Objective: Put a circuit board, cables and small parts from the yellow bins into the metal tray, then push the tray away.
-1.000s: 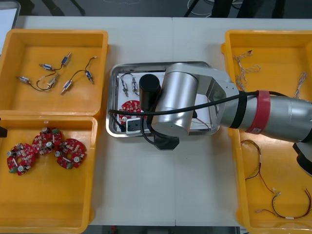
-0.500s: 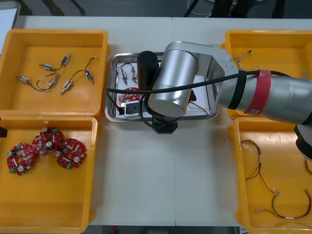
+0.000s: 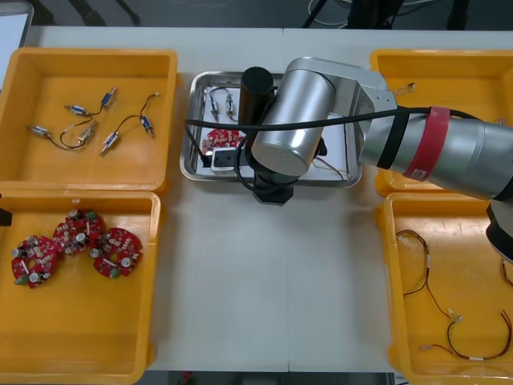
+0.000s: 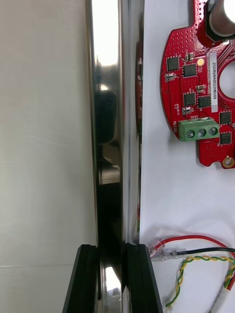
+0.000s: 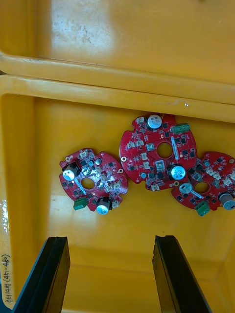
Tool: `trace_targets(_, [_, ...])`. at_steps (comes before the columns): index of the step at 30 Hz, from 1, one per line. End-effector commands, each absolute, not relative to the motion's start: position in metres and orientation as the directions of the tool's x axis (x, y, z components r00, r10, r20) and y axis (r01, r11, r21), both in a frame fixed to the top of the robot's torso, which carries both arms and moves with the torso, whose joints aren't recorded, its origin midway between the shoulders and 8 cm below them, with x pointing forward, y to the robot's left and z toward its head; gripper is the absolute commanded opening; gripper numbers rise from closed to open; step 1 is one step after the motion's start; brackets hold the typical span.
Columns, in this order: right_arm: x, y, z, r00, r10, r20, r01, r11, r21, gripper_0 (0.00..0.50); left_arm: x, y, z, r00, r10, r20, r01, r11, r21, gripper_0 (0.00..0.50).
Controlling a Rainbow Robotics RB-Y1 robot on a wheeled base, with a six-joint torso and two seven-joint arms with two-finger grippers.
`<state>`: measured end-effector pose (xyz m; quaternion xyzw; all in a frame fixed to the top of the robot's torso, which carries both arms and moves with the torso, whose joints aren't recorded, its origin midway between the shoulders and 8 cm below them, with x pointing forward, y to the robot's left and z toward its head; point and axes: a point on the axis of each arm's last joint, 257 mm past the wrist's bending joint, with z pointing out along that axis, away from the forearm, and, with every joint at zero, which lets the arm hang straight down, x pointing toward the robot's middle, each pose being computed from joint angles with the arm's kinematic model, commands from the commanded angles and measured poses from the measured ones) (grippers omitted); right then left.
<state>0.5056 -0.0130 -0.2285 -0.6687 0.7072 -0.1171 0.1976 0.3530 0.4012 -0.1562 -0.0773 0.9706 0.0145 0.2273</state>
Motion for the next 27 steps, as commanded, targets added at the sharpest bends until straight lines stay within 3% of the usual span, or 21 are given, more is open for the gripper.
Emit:
trace_targets(1, [0.538,-0.01,-0.184,0.002,-0.99,-0.143,-0.86,0.071,-0.506,0.0,0.365,0.397,-0.136,-0.855,-0.109,-0.506,-0.125,0.992,-0.002,0.5])
trace_targets(11, [0.552,-0.001,-0.171,0.011,-0.99,-0.143,-0.845,0.067,-0.531,0.0,0.365,0.397,-0.136,-0.855,-0.109,-0.506,-0.125,0.992,-0.002,0.5])
trace_targets(27, [0.565,0.021,-0.153,0.115,-0.982,-0.15,-0.8,-0.002,-0.599,0.0,0.365,0.397,-0.136,-0.855,-0.109,-0.506,-0.125,0.992,-0.002,0.5])
